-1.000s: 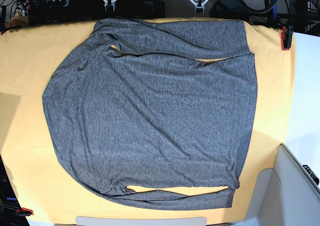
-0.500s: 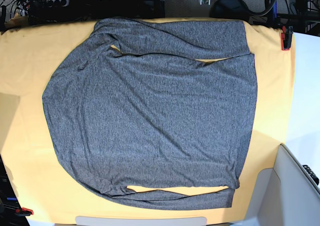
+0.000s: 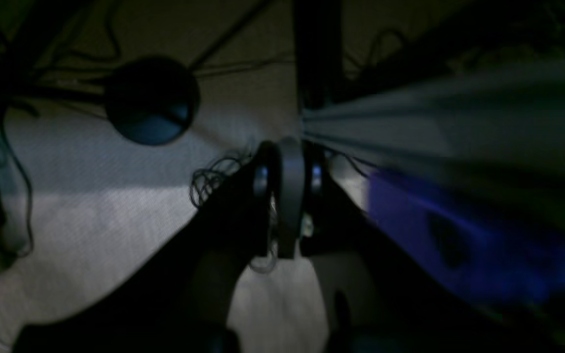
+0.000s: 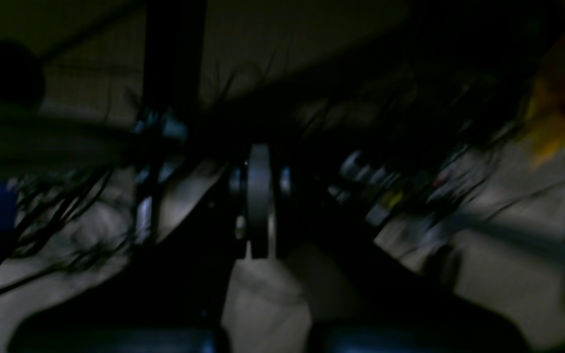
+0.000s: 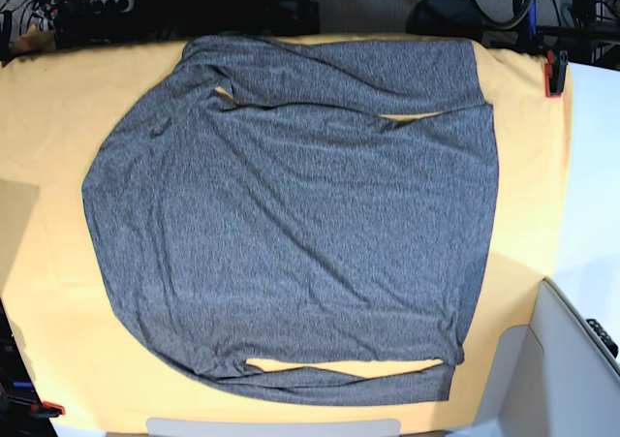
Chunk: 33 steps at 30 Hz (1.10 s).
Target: Fold the T-shirt properly
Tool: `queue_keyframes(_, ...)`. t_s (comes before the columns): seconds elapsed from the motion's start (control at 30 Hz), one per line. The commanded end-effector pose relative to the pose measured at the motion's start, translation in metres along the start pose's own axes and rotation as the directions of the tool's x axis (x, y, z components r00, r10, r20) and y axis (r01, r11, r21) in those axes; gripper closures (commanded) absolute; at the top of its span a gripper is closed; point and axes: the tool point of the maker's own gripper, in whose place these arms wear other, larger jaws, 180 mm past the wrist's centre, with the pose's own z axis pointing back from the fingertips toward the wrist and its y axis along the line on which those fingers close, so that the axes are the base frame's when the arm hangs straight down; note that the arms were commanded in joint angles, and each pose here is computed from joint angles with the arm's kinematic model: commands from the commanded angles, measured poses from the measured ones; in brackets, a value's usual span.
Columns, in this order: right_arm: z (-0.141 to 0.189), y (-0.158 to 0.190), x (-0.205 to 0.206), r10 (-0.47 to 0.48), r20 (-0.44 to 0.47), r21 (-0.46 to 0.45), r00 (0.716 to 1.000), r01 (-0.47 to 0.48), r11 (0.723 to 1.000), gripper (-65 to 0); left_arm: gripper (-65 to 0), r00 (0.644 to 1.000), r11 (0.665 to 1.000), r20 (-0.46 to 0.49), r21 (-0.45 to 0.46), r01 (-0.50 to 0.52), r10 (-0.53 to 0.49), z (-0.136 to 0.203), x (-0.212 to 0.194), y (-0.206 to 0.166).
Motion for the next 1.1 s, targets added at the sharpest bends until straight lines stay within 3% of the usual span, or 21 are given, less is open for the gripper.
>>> queue_keyframes(0.0, 0.01, 0.003, 0.01, -0.001, 0.035, 0.014, 0.999, 0.0, 1.0, 0.0, 0.0, 0.999, 1.0, 0.046, -0.004, 0.015, -0.015, 0.01, 0.016, -0.001)
queue_keyframes(0.27, 0.031, -0.013, 0.074, 0.046, 0.189, 0.0, 0.981, -0.047, 0.999, 0.0, 0.0, 0.974, 0.994, 0.201, -0.008, 0.11, -0.106, 0.06, 0.103, 0.012)
queue_keyframes(0.5, 0.026, -0.02, 0.09, 0.014, 0.232, -0.04, 0.973, -0.005, 0.999, 0.0, 0.0, 0.942, 0.973, 0.247, 0.013, 0.229, -0.225, 0.06, 0.132, 0.032)
queue_keyframes(0.6, 0.027, -0.023, 0.096, -0.086, 0.249, -0.048, 0.965, 0.101, 0.994, -0.2, -0.1, 0.922, 0.965, 0.288, 0.026, 0.263, -0.259, 0.059, 0.149, 0.036)
queue_keyframes(0.77, 0.019, -0.025, 0.109, -0.292, 0.227, -0.003, 0.929, 0.301, 0.954, -0.6, -2.4, 0.895, 0.947, 0.313, 0.062, 0.316, -0.319, 0.057, 0.171, 0.052)
queue_keyframes(0.87, 0.011, -0.021, 0.117, -0.393, 0.21, 0.04, 0.895, 0.394, 0.918, -6.0, -9.5, 0.906, 0.969, 0.344, 0.059, 0.241, -0.246, 0.057, 0.188, 0.07)
queue_keyframes(0.97, 0.012, -0.019, 0.13, -0.456, 0.23, 0.074, 0.86, 0.452, 0.889, -11.0, -16.7, 0.909, 0.98, 0.375, -0.011, 0.197, -0.179, 0.063, 0.201, 0.086)
queue_keyframes(1.07, 0.015, -0.018, 0.147, -0.483, 0.268, 0.098, 0.834, 0.475, 0.874, -12.3, -19.5, 0.91, 0.985, 0.391, -0.048, 0.167, -0.135, 0.071, 0.212, 0.102)
